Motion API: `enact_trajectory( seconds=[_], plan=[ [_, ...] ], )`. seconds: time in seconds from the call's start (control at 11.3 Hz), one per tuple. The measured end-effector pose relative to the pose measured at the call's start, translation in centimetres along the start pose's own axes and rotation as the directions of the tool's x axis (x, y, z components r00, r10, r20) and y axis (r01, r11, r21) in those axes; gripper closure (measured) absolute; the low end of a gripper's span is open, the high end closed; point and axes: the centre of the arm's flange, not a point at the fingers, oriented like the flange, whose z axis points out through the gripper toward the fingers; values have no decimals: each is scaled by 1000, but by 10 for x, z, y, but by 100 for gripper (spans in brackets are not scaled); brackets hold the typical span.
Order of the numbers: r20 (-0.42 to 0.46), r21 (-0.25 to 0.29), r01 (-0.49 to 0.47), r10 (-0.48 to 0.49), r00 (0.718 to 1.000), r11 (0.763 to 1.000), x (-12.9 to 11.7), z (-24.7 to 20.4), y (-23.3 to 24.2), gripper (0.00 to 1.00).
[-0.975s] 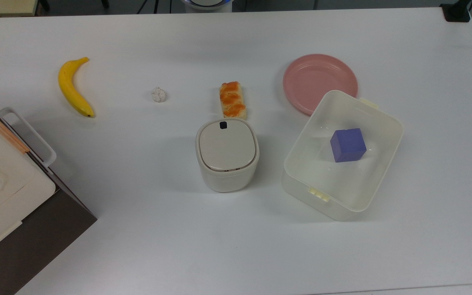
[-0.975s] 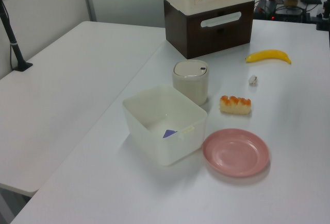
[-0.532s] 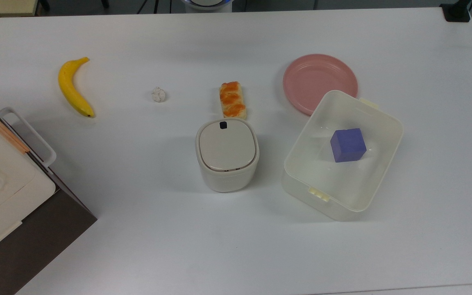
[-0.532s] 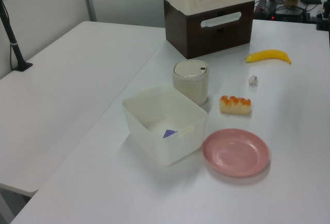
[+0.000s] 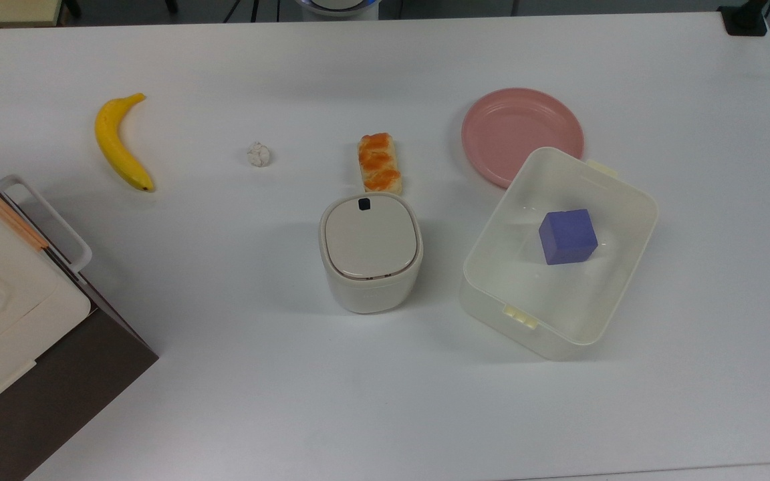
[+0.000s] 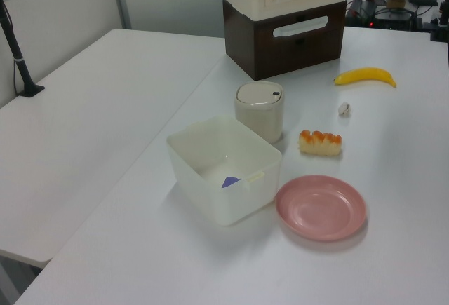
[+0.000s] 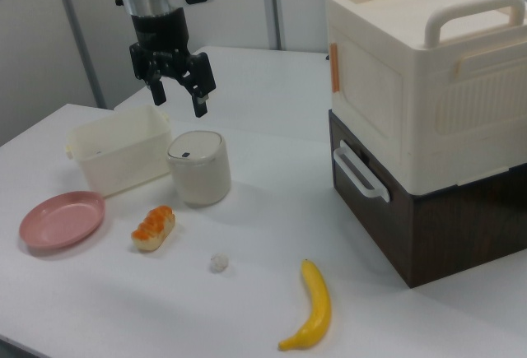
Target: Open the trash can
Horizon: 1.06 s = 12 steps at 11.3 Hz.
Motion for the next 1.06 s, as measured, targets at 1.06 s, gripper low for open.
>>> enact_trajectory(
  seconds=[1.06],
  plan=[
    [-68,-18,-201,199,978,980,17,3,-1,0]
  ],
)
